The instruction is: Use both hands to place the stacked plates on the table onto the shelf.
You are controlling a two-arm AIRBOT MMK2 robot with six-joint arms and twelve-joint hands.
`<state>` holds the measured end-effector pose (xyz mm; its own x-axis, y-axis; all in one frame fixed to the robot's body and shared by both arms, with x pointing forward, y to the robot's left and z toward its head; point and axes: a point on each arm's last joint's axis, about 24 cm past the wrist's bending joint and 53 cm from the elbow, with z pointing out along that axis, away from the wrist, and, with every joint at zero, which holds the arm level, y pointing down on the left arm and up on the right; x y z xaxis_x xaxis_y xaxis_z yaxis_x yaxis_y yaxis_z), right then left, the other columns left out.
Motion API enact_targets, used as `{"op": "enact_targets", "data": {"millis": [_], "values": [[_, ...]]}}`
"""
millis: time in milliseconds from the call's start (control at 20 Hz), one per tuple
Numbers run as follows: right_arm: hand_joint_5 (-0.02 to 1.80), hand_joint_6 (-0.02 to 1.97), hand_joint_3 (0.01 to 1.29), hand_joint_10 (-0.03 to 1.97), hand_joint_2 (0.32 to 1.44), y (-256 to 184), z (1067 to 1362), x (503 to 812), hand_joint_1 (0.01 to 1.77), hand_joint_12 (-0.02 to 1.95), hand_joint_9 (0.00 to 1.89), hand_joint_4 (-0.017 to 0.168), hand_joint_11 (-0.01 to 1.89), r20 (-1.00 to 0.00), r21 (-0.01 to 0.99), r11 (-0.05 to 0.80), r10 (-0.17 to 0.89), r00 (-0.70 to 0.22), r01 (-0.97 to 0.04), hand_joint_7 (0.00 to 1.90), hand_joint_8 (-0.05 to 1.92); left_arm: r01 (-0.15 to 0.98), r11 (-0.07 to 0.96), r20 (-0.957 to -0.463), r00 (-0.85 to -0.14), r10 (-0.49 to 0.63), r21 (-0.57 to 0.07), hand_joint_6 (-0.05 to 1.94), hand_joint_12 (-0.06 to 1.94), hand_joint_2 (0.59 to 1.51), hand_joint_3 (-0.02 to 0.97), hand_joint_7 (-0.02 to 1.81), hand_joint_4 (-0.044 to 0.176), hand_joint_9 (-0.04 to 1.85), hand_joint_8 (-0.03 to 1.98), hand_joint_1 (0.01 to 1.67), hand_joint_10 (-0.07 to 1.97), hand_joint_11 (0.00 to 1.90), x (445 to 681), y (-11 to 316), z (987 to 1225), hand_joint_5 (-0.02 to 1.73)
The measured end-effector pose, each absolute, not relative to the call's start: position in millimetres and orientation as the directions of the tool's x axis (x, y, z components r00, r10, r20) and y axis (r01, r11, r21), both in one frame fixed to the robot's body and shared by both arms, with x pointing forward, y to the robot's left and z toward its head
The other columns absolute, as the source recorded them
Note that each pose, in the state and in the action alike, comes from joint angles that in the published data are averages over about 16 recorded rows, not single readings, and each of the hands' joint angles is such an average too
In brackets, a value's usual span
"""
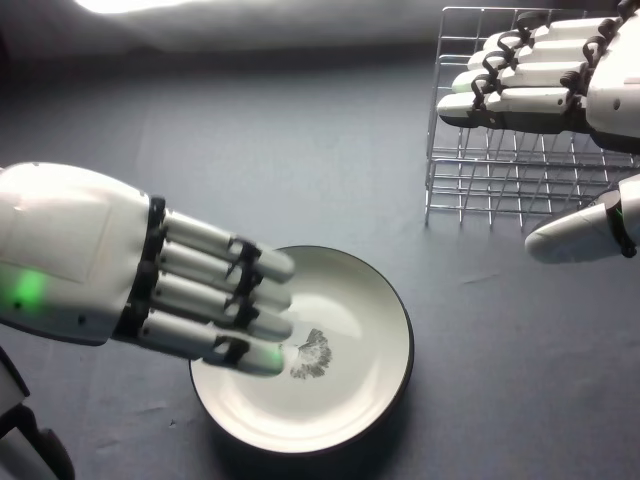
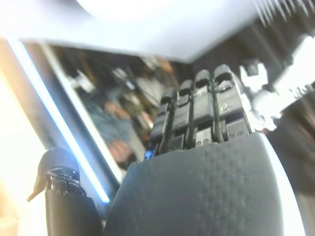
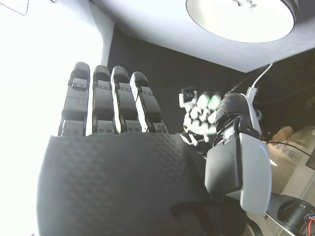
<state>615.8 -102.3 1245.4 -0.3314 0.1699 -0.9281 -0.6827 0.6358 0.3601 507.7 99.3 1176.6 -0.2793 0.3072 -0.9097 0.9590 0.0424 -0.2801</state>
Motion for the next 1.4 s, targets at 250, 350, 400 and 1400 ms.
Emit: {"op": "enact_targets", "data": {"millis": [250, 350, 400, 1400], "values": [[0.02, 0.02, 0.02, 0.01, 1.13, -102.0, 1245.7, 615.4, 0.03, 0.02, 0.02, 0.002, 0.02, -0.929, 0.359, 0.634, 0.170, -0.330, -0.685, 0.02, 0.01, 0.965, 0.055, -0.874, -0.257, 0.411, -0.258, -0.01, -0.01, 0.992, 0.087, 0.02, -0.002, 0.02, -0.02, 0.02, 0.01, 0.01, 518.4, 108.7, 1146.6, 0.02], [0.02, 0.02, 0.02, 0.01, 1.14, -101.8, 1246.0, 615.2, 0.03, 0.02, 0.02, 0.002, 0.02, -0.929, 0.359, 0.633, 0.169, -0.329, -0.686, 0.02, 0.01, 0.967, 0.054, -0.862, -0.249, 0.441, -0.251, -0.01, -0.01, 1.002, 0.082, 0.02, -0.002, 0.02, -0.02, 0.02, 0.01, 0.01, 520.9, 110.1, 1136.4, 0.02], [0.02, 0.02, 0.02, 0.01, 1.14, -101.8, 1246.1, 615.1, 0.03, 0.02, 0.02, 0.002, 0.02, -0.929, 0.359, 0.633, 0.169, -0.329, -0.686, 0.02, 0.01, 0.967, 0.053, -0.857, -0.246, 0.452, -0.249, -0.01, -0.01, 1.007, 0.079, 0.02, -0.002, 0.02, -0.02, 0.02, 0.01, 0.01, 521.8, 110.3, 1132.0, 0.02], [0.03, 0.02, 0.02, 0.01, 1.15, -99.6, 1248.8, 606.7, 0.03, 0.02, 0.02, 0.002, 0.02, -0.938, 0.343, 0.572, 0.159, -0.309, -0.746, 0.02, 0.01, 0.969, 0.132, -0.798, -0.249, 0.549, -0.211, -0.01, -0.01, 1.053, 0.048, 0.02, -0.004, 0.02, -0.01, 0.02, 0.01, 0.02, 555.0, 119.5, 1075.5, 0.02]]}}
